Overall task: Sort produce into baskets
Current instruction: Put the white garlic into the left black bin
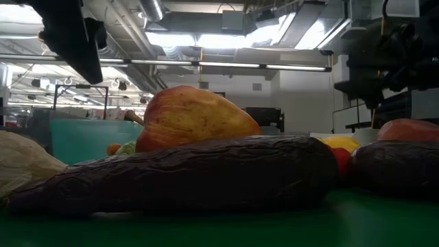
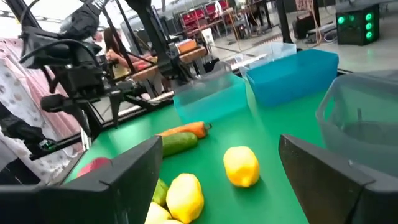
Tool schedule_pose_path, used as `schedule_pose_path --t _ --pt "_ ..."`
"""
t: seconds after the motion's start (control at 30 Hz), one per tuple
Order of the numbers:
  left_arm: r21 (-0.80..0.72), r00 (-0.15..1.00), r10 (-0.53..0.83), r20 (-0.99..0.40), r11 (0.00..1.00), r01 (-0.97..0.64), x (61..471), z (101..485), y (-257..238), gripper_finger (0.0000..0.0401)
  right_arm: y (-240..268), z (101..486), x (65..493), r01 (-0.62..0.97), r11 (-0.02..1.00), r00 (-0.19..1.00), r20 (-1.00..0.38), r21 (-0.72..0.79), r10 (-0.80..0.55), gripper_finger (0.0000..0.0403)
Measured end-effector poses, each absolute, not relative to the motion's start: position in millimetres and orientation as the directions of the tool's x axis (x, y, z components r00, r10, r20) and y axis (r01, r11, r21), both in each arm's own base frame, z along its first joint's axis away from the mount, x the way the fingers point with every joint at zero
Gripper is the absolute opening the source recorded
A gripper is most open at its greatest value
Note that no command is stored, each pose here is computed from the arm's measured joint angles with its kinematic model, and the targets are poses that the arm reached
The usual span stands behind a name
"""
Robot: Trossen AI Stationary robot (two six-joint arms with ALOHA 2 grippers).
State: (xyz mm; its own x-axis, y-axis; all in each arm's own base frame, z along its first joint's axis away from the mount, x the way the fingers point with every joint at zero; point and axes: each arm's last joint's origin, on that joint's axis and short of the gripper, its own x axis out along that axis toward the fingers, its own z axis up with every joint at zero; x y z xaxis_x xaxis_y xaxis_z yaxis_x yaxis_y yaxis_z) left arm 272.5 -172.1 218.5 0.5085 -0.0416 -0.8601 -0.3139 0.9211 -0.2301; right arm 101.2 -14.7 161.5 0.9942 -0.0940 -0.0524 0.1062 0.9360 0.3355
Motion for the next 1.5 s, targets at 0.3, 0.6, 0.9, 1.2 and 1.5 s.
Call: schedule_pose_path --t 0.3,0.6,0.9,1.2,1.5 --pt "-0.105 0.391 0.026 -0.920 0.945 -0.310 299 240 -190 0.0265 -15 160 103 0.113 0.935 0.993 -0.072 0.336 -0.094 0.0319" --pt "-0.117 0.292 -0.001 -0.956 0.917 -0.380 316 234 -203 0.0265 -15 160 103 0.113 0.935 0.993 -0.073 0.336 -0.094 0.0319" --pt "-0.106 0.206 -0.019 -0.978 0.900 -0.424 321 211 -209 0.0265 -15 160 102 0.113 0.935 0.993 -0.073 0.336 -0.094 0.0319" --pt "-0.178 0.195 -0.101 -0.976 0.884 -0.432 329 196 -219 0.0265 -15 160 102 0.112 0.936 0.993 -0.074 0.334 -0.093 0.0319" --pt "-0.141 0.183 -0.068 -0.981 0.893 -0.427 331 185 -221 0.0265 -15 159 103 0.113 0.936 0.993 -0.077 0.334 -0.092 0.0319"
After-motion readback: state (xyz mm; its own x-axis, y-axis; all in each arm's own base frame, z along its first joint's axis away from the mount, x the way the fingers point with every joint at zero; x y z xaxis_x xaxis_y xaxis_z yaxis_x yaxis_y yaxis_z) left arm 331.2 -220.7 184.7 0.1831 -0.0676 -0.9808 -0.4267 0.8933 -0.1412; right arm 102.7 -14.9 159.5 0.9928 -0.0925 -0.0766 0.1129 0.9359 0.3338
